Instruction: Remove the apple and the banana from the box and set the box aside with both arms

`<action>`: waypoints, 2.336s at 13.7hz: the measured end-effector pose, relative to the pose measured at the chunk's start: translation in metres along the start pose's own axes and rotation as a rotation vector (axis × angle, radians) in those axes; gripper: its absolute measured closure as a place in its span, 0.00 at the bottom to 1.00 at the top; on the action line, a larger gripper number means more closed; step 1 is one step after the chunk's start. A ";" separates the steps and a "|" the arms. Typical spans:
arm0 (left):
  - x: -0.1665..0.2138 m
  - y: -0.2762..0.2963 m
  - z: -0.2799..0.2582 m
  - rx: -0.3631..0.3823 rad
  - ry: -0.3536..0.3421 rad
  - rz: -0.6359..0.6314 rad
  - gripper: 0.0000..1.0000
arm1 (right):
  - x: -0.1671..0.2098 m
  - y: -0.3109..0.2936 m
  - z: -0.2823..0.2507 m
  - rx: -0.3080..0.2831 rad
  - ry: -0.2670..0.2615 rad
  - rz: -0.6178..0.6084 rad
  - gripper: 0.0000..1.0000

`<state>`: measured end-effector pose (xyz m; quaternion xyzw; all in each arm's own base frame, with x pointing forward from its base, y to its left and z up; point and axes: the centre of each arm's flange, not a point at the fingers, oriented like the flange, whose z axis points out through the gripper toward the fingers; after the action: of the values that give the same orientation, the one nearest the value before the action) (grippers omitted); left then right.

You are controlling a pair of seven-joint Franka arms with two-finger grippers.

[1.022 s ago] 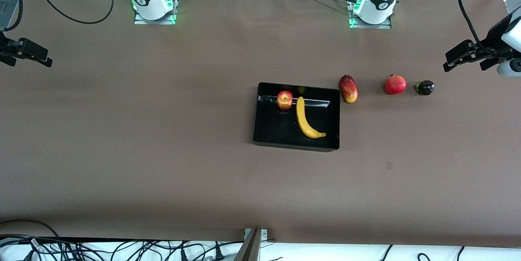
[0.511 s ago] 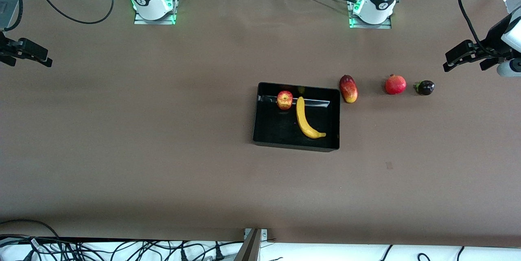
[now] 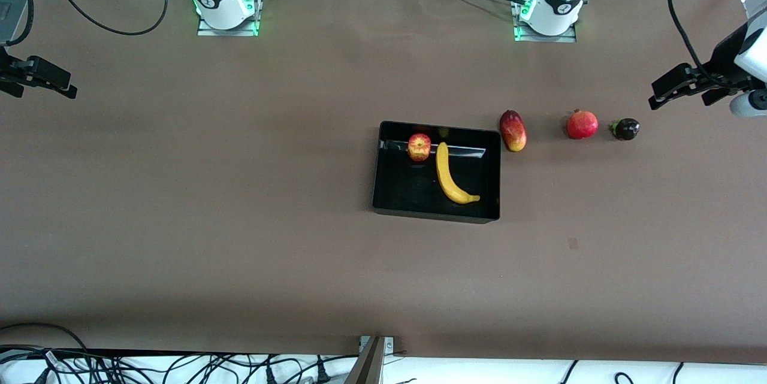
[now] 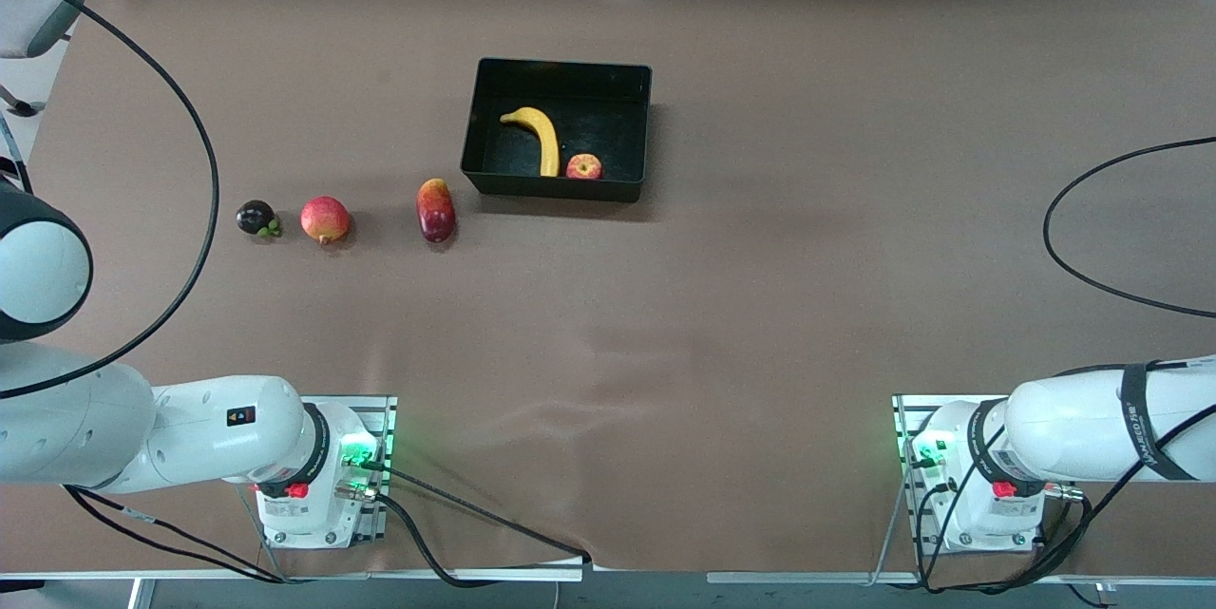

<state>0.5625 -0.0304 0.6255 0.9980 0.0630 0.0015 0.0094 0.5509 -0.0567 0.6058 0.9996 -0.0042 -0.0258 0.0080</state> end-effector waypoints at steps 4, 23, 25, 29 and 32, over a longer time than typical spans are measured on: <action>0.010 0.078 0.050 0.007 -0.007 -0.076 0.00 | 0.000 0.000 0.000 0.000 0.000 0.000 0.00; -0.028 0.336 0.357 0.050 -0.020 -0.331 0.00 | 0.000 0.000 0.000 0.000 0.000 0.000 0.00; -0.042 0.347 0.374 0.047 -0.025 -0.293 0.00 | 0.000 0.000 0.000 0.000 0.000 0.000 0.00; -0.082 0.360 0.409 0.047 -0.036 -0.206 0.00 | 0.000 0.000 0.000 0.000 0.000 0.000 0.00; -0.102 0.366 0.422 0.055 -0.064 -0.175 0.00 | 0.000 0.000 0.000 0.000 0.000 0.000 0.00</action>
<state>0.5094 -0.4137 0.2099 0.9881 0.1498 -0.0327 -0.0158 0.5510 -0.0567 0.6061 0.9996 -0.0042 -0.0256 0.0080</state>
